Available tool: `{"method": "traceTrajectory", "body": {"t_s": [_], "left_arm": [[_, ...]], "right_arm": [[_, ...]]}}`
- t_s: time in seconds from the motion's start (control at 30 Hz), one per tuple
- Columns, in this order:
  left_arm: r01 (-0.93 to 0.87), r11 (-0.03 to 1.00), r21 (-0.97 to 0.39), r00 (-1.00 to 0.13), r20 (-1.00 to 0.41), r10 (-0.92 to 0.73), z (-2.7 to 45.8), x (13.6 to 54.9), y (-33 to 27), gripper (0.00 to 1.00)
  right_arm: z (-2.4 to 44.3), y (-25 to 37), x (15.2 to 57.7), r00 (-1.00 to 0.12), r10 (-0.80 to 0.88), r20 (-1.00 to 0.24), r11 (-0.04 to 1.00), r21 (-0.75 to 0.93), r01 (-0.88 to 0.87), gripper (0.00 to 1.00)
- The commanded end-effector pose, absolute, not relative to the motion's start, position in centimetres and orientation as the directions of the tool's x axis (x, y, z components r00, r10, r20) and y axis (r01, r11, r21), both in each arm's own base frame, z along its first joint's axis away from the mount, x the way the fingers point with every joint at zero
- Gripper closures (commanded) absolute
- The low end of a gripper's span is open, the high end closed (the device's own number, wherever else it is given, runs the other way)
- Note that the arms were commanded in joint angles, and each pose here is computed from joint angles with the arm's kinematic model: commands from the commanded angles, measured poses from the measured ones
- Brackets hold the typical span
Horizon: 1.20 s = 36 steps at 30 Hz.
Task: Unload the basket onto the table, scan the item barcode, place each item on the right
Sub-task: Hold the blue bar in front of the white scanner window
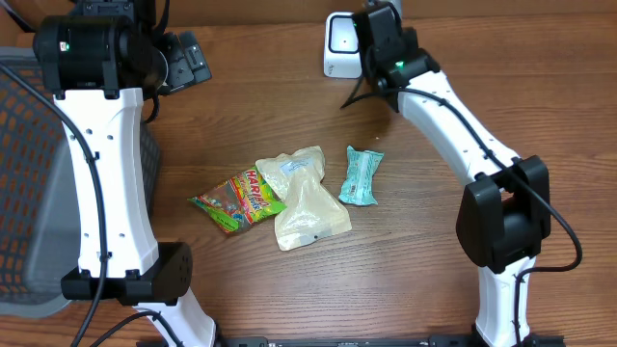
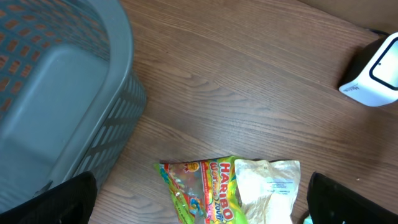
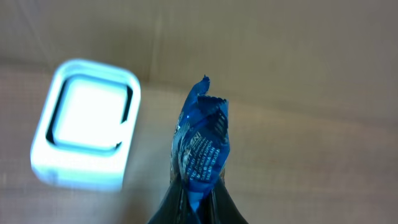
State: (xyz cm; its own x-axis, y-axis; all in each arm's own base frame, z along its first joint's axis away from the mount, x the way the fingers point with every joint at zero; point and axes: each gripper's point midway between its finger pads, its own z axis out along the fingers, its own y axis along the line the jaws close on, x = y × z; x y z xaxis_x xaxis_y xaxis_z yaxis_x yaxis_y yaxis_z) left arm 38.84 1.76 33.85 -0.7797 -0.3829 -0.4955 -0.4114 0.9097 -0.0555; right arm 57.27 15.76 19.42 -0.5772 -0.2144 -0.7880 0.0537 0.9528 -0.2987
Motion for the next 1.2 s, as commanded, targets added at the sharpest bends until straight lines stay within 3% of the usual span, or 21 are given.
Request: {"method": "traceTrajectory", "body": {"t_s": [0.0,0.13,0.43,0.67,0.87,1.07,1.17], "left_arm": [[-0.427,0.902,-0.062,-0.76,-0.516,-0.395,34.6,38.6,2.0,0.0],[-0.427,0.902,-0.062,-0.76,-0.516,-0.395,34.6,38.6,2.0,0.0],[-0.427,0.902,-0.062,-0.76,-0.516,-0.395,34.6,38.6,2.0,0.0],[-0.427,0.902,-0.062,-0.76,-0.516,-0.395,34.6,38.6,2.0,0.0],[-0.427,0.902,-0.062,-0.76,-0.516,-0.395,34.6,38.6,2.0,0.0],[-0.427,0.902,-0.062,-0.76,-0.516,-0.395,34.6,38.6,2.0,0.0],[-0.427,0.902,-0.062,-0.76,-0.516,-0.395,34.6,38.6,2.0,0.0]], "right_arm": [[24.8,13.7,58.5,-0.479,-0.338,-0.81,0.895,-0.434,0.101,0.96],[25.0,15.2,60.6,-0.402,-0.503,-0.765,0.831,-0.556,0.019,0.96],[17.7,18.1,63.6,-0.328,-0.74,-0.587,0.658,-0.732,-0.175,0.96],[15.8,19.5,63.8,-0.296,-0.776,-0.557,0.624,-0.747,-0.228,0.96],[16.0,22.1,63.2,-0.194,-0.889,-0.414,0.456,-0.838,-0.3,0.96],[16.7,23.6,63.3,-0.121,-0.894,-0.431,0.446,-0.839,-0.312,0.96],[17.2,24.2,63.5,-0.068,-0.917,-0.394,0.395,-0.866,-0.308,0.96]]}}
